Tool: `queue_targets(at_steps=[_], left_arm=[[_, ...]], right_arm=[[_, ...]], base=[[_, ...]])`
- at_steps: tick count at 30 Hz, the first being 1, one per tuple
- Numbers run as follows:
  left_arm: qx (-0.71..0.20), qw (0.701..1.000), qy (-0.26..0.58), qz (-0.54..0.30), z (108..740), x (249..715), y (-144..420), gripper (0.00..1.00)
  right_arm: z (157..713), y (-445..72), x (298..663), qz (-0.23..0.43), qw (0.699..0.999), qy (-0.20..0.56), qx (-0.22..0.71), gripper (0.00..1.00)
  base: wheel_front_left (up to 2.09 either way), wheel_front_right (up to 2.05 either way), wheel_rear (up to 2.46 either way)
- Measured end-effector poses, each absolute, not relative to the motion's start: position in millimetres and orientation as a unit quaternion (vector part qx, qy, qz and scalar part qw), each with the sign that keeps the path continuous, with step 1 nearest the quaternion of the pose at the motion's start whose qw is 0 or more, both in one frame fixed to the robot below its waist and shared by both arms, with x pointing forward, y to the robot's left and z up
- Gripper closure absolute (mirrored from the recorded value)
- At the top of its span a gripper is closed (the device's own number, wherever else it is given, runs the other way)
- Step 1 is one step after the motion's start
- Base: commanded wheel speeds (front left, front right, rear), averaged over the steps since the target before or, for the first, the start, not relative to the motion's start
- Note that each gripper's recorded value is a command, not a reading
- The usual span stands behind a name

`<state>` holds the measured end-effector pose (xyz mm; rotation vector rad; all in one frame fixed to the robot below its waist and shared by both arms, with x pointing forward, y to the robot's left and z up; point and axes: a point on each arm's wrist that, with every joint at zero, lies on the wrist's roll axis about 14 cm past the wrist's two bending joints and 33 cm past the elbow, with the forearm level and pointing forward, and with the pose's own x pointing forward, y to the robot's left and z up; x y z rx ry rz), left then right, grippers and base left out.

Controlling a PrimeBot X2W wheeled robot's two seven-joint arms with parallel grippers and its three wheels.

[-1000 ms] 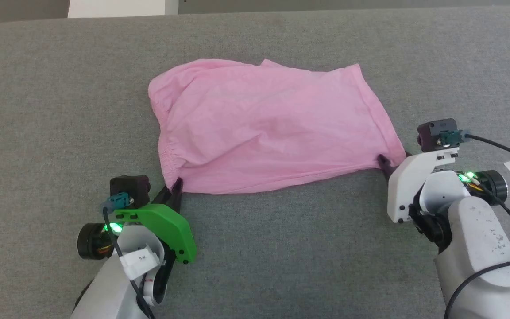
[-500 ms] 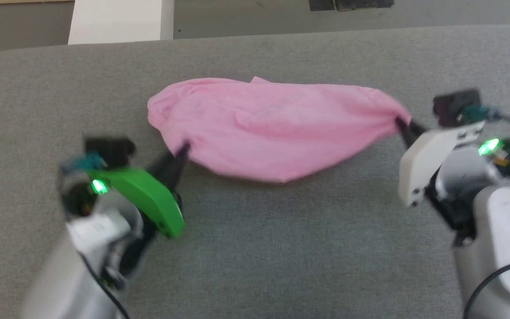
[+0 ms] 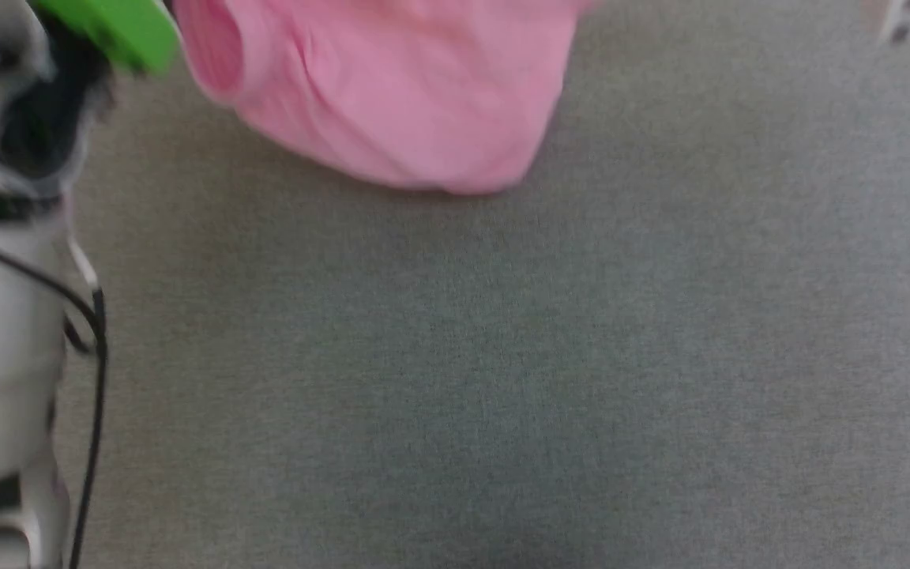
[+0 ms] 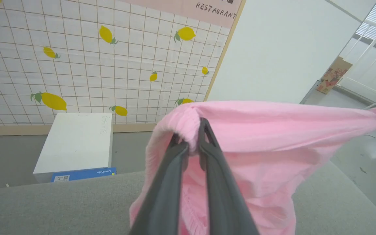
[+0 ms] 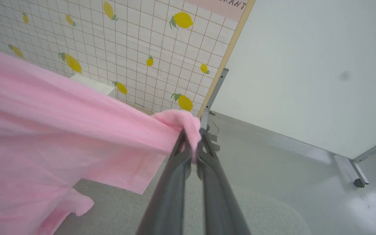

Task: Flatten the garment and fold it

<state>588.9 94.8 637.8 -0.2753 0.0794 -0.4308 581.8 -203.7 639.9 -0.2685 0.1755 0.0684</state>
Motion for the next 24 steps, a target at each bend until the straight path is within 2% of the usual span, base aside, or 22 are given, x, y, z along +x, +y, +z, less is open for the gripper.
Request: queue_targets(at_steps=[6, 11, 14, 19, 24], left_arm=[[-0.155, 0.973, -0.046, -0.164, 672, 647, 110, 1.0], [-0.232, 0.951, -0.148, -0.144, 709, 674, 116, 1.0], [-0.25, 0.944, -0.163, -0.142, 704, 684, 116, 1.0], [-0.233, 0.956, -0.106, -0.147, 660, 691, 111, 1.0], [-0.191, 0.968, 0.034, -0.159, 561, 666, 106, 1.0]], right_arm=[[669, -204, 630, 0.018, 0.986, 0.021, -0.162, 1.0], [697, -203, 659, 0.012, 0.988, -0.059, -0.144, 1.0], [699, -206, 668, 0.008, 0.987, -0.082, -0.14, 1.0], [660, -208, 672, 0.015, 0.99, -0.035, -0.137, 1.0], [554, -205, 643, 0.048, 0.986, 0.115, -0.113, 1.0]], base=[[0.0, 0.0, 0.0], [0.0, 0.0, 0.0], [0.0, 0.0, 0.0], [0.0, 0.0, 0.0], [0.0, 0.0, 0.0]])
